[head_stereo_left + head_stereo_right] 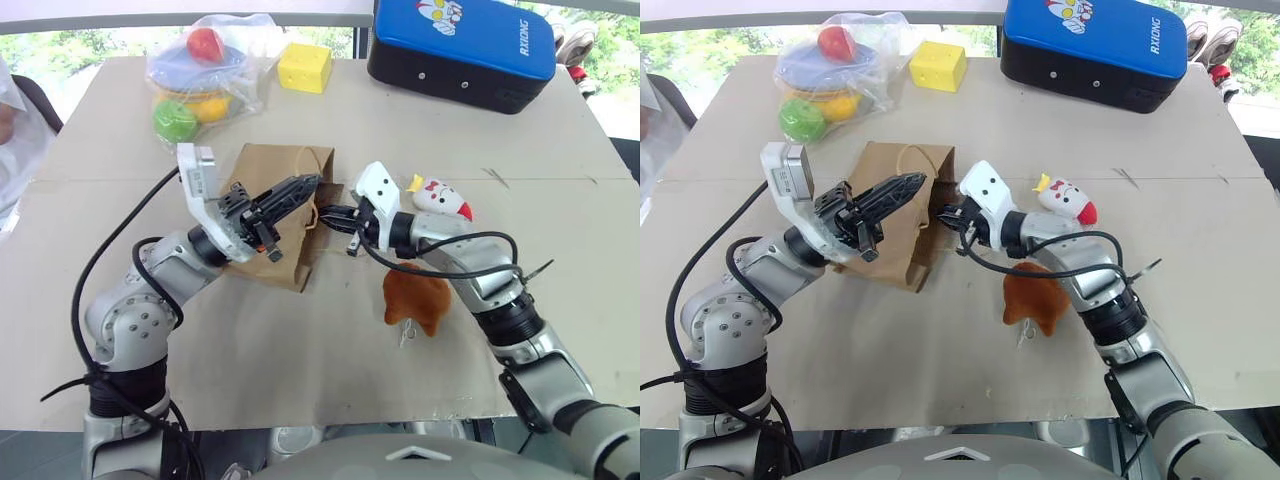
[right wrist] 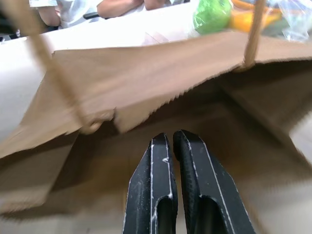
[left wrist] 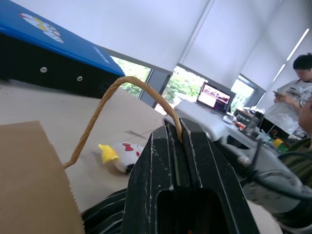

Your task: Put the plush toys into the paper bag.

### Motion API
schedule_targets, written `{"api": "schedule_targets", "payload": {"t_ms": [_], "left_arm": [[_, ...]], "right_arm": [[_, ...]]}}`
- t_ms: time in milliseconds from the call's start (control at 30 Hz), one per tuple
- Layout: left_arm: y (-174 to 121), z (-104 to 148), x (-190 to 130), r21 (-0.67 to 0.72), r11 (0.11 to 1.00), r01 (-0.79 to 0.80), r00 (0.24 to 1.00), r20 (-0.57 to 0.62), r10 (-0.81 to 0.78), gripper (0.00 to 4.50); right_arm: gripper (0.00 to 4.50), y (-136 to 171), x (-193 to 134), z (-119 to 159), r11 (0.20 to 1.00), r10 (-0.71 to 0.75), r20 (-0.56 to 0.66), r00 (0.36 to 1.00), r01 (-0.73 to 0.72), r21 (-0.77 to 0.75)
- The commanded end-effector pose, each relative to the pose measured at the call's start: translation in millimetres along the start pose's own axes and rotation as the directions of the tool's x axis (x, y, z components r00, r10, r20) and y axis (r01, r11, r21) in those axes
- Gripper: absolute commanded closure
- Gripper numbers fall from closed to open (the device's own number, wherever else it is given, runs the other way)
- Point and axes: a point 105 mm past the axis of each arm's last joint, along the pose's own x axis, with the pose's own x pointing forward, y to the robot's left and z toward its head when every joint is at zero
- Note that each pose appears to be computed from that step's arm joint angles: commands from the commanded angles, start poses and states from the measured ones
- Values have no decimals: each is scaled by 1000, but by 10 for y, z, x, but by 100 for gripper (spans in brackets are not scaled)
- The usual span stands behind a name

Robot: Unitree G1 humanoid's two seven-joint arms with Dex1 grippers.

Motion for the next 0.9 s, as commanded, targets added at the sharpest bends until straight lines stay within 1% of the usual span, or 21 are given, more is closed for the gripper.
{"api": "schedule_targets", "payload": {"t_ms": [33,167,267,367,467,600,733,833,900], "left_arm": [[-139,123,25,37,998,54,998,31,-56,450],[-137,162,31,36,998,48,997,56,-50,450],[-147,180,30,40,998,49,997,65,-51,450],[-159,202,14,41,998,45,996,79,-48,450],[-174,235,11,50,998,40,995,88,-44,450],[-194,320,25,48,998,36,992,120,-41,450],[-210,452,50,41,999,35,985,167,-41,450],[-199,601,81,39,999,27,976,216,-35,450],[-183,679,81,39,999,16,971,238,-25,450]], "right_arm": [[442,43,207,38,999,48,54,997,-47,-16],[442,92,407,-139,996,86,56,995,-86,10],[442,211,559,-191,988,132,92,987,-138,70],[442,321,662,-275,981,170,93,981,-177,76],[442,411,724,-386,976,201,67,977,-206,67],[442,482,777,-463,973,218,49,975,-221,63],[442,524,796,-604,974,224,-16,975,-223,41],[442,542,788,-730,973,229,-80,970,-228,19],[442,534,786,-756,974,224,-93,970,-224,19]]}}
